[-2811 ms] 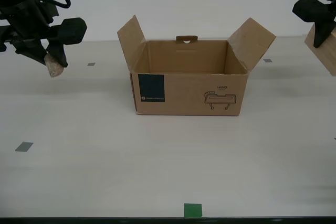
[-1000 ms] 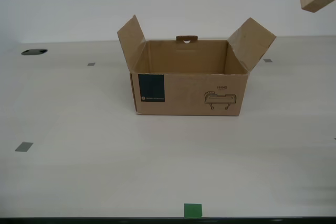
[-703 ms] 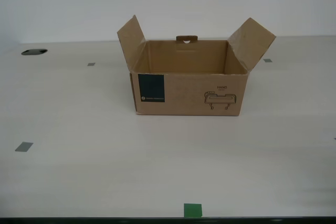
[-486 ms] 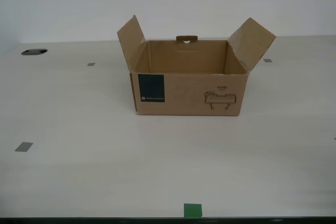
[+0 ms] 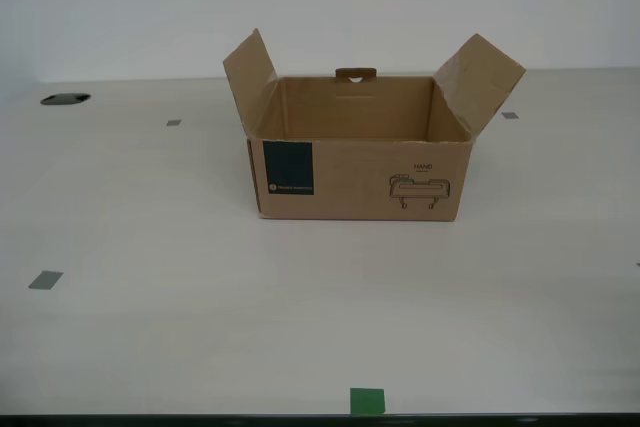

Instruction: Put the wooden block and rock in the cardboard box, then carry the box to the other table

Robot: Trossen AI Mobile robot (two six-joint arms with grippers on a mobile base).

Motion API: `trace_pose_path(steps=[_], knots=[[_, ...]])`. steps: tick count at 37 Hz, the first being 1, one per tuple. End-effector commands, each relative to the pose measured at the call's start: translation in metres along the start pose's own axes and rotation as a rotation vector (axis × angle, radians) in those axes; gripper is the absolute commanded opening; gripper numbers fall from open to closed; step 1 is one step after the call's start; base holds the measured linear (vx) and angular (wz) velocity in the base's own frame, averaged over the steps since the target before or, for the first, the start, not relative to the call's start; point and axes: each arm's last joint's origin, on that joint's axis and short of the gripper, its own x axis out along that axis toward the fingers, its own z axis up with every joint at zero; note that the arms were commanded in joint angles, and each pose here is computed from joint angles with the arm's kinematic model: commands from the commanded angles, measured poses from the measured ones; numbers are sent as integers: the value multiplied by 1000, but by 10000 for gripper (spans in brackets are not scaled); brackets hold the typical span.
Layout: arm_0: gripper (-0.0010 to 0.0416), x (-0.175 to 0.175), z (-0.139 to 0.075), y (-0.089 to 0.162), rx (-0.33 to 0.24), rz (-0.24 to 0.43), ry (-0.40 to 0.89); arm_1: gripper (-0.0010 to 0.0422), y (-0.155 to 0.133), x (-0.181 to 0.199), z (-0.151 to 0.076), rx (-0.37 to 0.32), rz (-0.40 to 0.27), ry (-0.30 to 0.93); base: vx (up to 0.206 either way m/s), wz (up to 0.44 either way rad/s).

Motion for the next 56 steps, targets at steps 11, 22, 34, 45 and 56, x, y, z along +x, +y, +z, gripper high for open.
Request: trace_pose_path(steps=[11, 22, 34, 45, 56], knots=[[-1, 19, -12, 18, -37, 79, 28, -1, 2, 11, -4, 99, -18, 8, 0, 0], [-1, 33, -25, 23, -45, 105, 47, -1, 8, 43, -22, 135, -85, 80, 0, 0], [-1, 54, -47, 20, -31, 122, 35, -1, 8, 53, -28, 148, -183, 75, 0, 0], [-1, 72, -67, 23, -42, 151, -6, -1, 12, 73, -43, 148, -229, 111, 0, 0], [-1, 85, -89, 21, -51, 160, -19, -1, 15, 92, -59, 145, -264, 148, 0, 0]])
